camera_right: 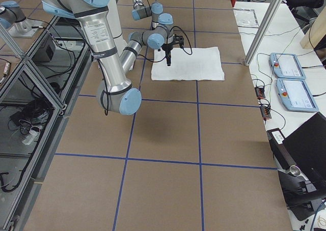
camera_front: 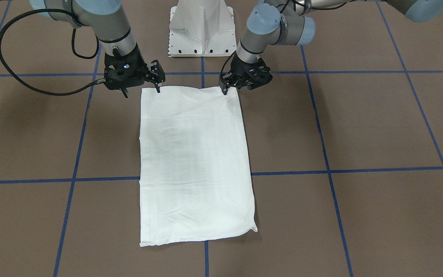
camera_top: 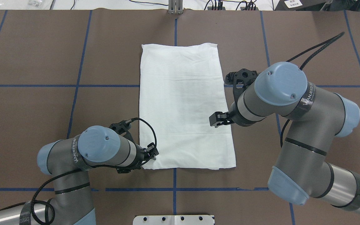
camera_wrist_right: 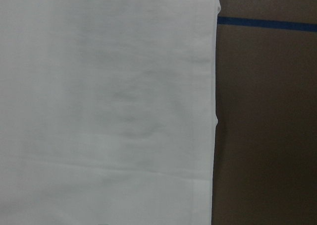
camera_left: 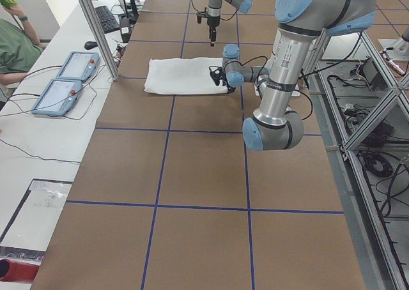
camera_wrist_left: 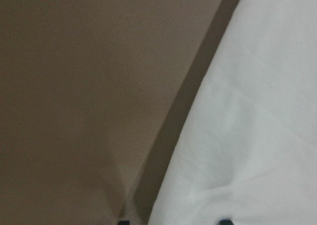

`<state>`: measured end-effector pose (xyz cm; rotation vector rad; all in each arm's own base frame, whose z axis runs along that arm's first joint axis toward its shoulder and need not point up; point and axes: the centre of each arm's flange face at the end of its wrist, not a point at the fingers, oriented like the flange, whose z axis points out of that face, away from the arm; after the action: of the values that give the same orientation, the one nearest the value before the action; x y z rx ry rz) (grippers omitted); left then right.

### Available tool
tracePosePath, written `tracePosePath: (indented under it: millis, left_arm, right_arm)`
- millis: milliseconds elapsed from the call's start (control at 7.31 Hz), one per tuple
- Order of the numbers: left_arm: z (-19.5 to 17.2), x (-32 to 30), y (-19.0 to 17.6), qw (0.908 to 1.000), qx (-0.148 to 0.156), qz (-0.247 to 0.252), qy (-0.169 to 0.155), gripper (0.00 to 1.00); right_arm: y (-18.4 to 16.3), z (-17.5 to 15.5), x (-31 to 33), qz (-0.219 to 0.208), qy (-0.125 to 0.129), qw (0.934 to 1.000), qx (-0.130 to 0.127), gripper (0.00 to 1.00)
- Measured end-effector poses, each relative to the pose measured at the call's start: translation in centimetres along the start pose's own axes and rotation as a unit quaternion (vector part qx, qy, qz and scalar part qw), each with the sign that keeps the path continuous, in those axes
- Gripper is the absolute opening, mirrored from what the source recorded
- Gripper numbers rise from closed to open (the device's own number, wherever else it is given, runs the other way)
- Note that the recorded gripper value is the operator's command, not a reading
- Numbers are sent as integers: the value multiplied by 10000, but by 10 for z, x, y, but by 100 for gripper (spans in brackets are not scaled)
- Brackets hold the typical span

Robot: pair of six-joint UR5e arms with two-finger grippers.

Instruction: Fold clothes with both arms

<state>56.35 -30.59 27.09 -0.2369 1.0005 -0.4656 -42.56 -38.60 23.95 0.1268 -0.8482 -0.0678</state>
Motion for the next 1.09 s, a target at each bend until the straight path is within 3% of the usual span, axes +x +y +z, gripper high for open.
tracePosePath:
  millis: [137, 274, 821, 1095]
  left_arm:
    - [0, 1, 2, 10000, -9, 4, 3, 14]
    - [1, 2, 2, 10000, -9, 8, 9, 0]
    - [-6, 6, -4, 10000, 30, 6, 81, 0]
    - [-20, 11, -7, 9998, 29, 2, 195, 0]
  right_arm:
    - [0, 0, 0, 1, 0, 10000, 1, 100]
    - [0, 0, 0, 2, 1, 10000, 1, 100]
    - [1, 0, -1, 62, -5, 10000, -5, 100]
    - [10, 4, -10, 577, -43, 9983, -69, 100]
